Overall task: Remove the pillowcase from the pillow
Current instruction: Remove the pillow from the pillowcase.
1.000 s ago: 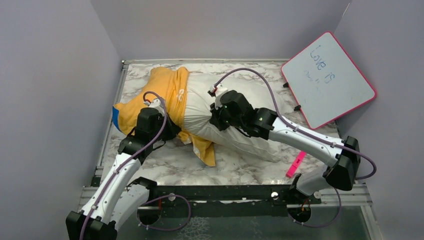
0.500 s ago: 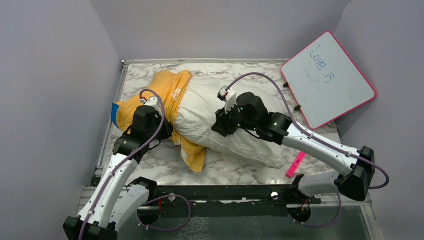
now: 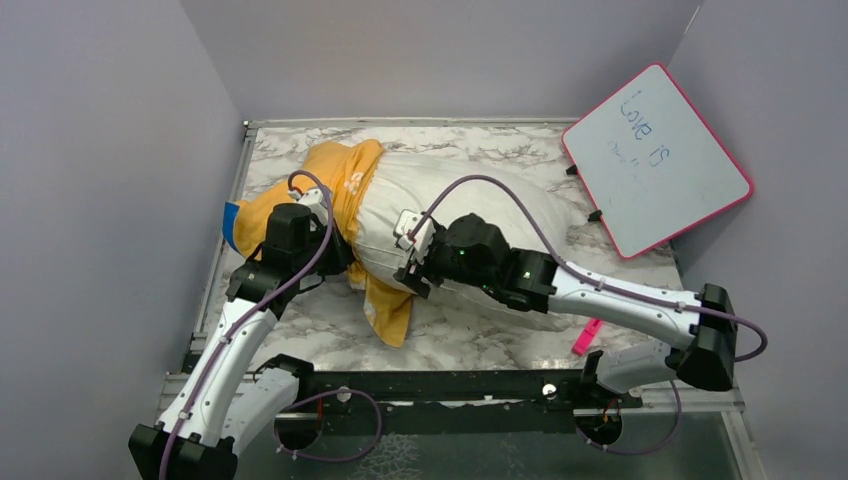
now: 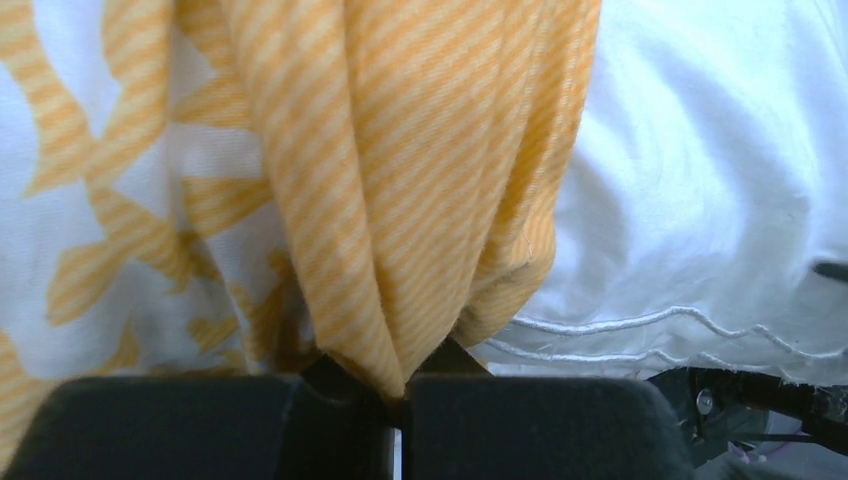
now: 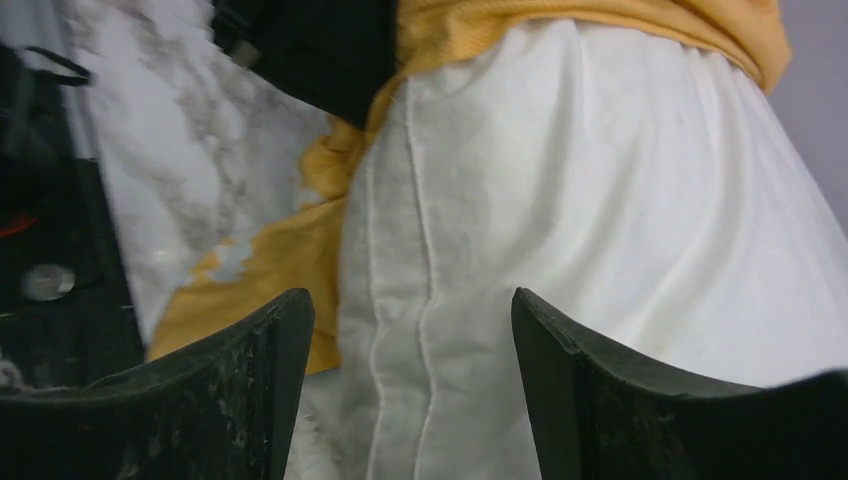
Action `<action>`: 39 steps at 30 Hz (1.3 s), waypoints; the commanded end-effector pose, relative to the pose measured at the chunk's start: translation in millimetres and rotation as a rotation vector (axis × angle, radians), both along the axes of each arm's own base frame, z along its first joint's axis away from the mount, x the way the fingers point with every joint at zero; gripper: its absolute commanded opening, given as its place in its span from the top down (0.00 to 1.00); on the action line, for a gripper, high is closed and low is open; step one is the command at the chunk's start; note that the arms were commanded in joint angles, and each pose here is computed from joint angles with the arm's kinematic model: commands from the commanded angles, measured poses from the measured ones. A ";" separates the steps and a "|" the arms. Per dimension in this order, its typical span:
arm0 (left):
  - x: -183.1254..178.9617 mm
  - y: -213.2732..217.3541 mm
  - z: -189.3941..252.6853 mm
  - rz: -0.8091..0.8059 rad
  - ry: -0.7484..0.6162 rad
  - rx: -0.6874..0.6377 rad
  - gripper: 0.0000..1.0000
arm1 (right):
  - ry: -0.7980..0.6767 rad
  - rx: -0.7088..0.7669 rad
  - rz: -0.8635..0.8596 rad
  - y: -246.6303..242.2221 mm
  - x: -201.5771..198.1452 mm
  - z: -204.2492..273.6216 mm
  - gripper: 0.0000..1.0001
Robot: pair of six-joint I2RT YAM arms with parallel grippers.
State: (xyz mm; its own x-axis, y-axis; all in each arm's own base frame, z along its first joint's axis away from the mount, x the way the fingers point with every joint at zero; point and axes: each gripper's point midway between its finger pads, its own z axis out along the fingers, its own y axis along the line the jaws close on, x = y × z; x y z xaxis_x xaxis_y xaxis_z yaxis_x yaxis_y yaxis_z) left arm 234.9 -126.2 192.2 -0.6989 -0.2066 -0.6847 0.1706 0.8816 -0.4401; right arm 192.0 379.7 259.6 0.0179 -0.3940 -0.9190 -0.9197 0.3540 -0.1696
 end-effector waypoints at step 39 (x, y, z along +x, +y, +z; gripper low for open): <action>26.7 -13.4 26.3 0.187 -0.173 -0.350 0.77 | 0.216 0.037 -0.411 9.6 63.4 33.4 0.99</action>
